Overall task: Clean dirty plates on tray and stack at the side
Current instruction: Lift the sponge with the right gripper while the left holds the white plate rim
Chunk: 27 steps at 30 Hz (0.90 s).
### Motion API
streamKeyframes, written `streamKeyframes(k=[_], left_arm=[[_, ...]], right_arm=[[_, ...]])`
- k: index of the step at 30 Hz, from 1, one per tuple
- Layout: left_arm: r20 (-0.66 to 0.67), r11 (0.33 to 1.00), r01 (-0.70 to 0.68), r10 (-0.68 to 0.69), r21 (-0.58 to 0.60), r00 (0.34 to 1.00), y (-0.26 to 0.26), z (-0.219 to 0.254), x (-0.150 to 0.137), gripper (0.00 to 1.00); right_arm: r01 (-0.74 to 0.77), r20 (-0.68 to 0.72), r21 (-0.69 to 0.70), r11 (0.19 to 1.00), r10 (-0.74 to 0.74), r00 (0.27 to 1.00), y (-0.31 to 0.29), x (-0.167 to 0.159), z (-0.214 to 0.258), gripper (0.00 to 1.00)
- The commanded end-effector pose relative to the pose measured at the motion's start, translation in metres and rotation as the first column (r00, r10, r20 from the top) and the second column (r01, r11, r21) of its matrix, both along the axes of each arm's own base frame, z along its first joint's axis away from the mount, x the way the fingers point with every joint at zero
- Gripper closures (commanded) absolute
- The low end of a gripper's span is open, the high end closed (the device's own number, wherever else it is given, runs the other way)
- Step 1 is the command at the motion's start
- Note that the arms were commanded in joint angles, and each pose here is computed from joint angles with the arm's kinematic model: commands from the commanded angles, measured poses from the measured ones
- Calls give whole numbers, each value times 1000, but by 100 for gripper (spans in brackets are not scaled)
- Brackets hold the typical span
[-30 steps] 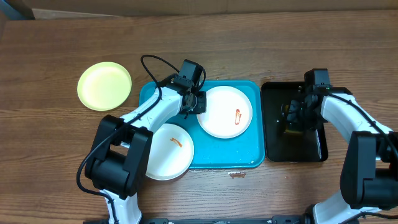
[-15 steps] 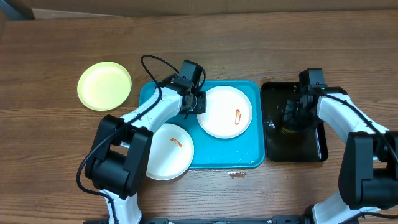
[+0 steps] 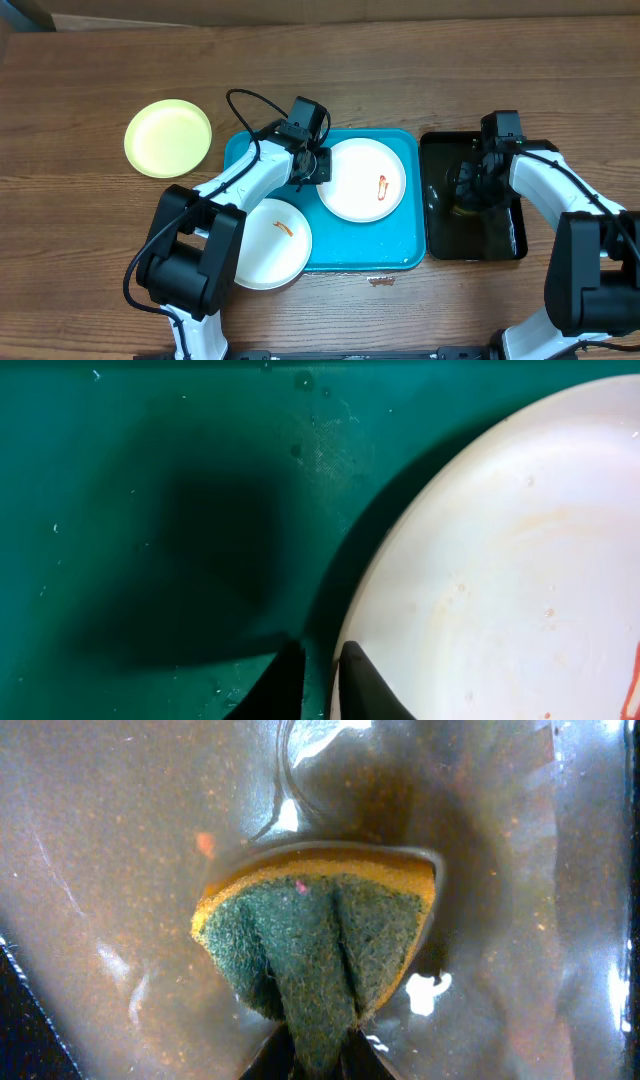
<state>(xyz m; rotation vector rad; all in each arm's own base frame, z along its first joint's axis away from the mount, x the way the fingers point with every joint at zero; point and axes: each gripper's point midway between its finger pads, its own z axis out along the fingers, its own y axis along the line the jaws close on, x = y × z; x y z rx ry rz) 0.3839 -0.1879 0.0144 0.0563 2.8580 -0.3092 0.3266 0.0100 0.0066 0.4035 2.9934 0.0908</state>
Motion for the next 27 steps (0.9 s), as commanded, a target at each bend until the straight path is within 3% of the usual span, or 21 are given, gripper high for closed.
streamKeyframes(k=[1, 5, 9, 10, 13, 15, 16, 19, 24, 27], left_arm=[[-13, 1000, 1, -1, 15, 1000, -3, -6, -5, 89], [-18, 1000, 14, -14, 17, 1000, -8, -7, -9, 96], [-59, 1000, 31, -31, -4, 998, -13, -8, -19, 96], [-66, 999, 32, -32, -5, 997, -13, -8, -21, 94], [-61, 1000, 30, -30, -6, 998, -13, -8, -19, 67], [-33, 999, 27, -27, -19, 999, -14, -6, -12, 65], [-9, 999, 25, -25, -30, 1000, -16, -4, -6, 69], [13, 999, 22, -21, -42, 1000, -17, -2, 0, 96], [-80, 998, 36, -40, -52, 996, -18, -7, -22, 96], [-128, 997, 34, -42, -67, 991, -19, -8, -32, 83]], right_arm=[[-11, 0, 4, 1000, 11, 1000, 2, 1, -1, 96], [-35, 3, 1, 999, 35, 999, 2, 2, 1, 96], [-36, -6, 1, 999, 36, 999, 2, 5, 11, 96], [-36, -7, 0, 999, 36, 999, 1, 6, 13, 96], [-36, -6, 0, 999, 36, 999, 2, 10, 20, 96], [-36, 0, -4, 999, 36, 999, 1, 12, 23, 96], [-35, 1, -17, 999, 35, 999, -1, 13, 25, 96], [-34, -13, -22, 999, 34, 999, -2, 11, 28, 96], [-34, -29, -25, 999, 33, 999, -3, 11, 38, 96], [-35, -37, -25, 999, 34, 999, -3, 13, 48, 96]])
